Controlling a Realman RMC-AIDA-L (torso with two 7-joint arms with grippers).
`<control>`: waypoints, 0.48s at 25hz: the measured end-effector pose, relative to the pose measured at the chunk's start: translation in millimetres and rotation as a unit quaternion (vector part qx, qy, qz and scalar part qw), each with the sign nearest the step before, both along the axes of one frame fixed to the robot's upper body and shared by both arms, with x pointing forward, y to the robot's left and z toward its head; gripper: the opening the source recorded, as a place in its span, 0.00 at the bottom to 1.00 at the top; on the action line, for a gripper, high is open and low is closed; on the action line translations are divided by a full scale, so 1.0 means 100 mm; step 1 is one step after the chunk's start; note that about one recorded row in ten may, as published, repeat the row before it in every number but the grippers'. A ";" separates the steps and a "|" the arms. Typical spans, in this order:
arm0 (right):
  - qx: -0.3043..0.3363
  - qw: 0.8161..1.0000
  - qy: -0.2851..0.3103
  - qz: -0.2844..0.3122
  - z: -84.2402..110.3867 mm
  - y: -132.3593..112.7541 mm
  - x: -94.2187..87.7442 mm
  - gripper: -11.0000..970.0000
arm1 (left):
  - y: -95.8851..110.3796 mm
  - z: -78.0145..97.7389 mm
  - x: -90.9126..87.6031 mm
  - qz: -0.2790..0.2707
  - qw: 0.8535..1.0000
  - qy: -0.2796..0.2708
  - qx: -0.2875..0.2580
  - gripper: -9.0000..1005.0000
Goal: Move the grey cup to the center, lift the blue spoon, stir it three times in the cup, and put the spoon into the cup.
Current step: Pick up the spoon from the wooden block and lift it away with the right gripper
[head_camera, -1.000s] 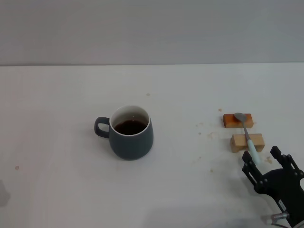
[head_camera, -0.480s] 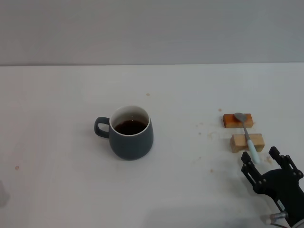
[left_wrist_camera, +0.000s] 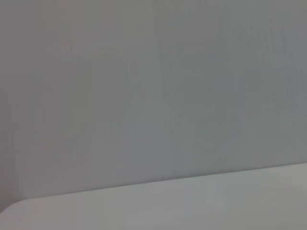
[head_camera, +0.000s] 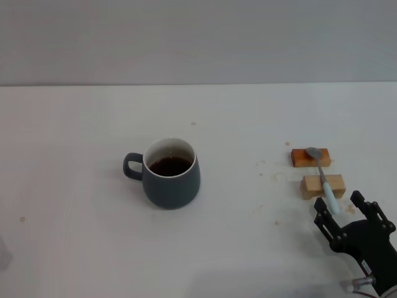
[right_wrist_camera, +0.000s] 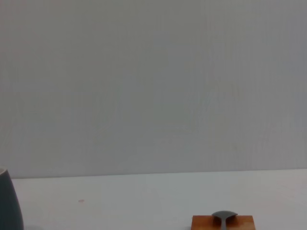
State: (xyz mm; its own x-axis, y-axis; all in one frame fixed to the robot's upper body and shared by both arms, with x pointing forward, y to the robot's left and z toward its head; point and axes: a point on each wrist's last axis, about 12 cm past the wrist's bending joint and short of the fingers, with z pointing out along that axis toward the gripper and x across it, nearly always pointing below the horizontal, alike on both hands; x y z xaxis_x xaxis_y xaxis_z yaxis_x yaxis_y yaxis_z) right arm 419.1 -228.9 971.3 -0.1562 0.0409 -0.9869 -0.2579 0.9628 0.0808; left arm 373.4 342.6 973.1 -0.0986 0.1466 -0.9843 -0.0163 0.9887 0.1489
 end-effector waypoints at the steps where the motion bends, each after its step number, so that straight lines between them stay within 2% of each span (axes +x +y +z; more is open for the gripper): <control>1: 0.000 1.000 0.000 0.000 0.00 0.00 0.00 0.76 | 0.00 0.00 0.00 0.000 1.000 0.000 0.000 0.01; 12: 0.000 1.000 0.000 -0.001 0.00 0.00 0.00 0.73 | 0.01 0.00 -0.01 0.002 1.000 -0.002 0.001 0.01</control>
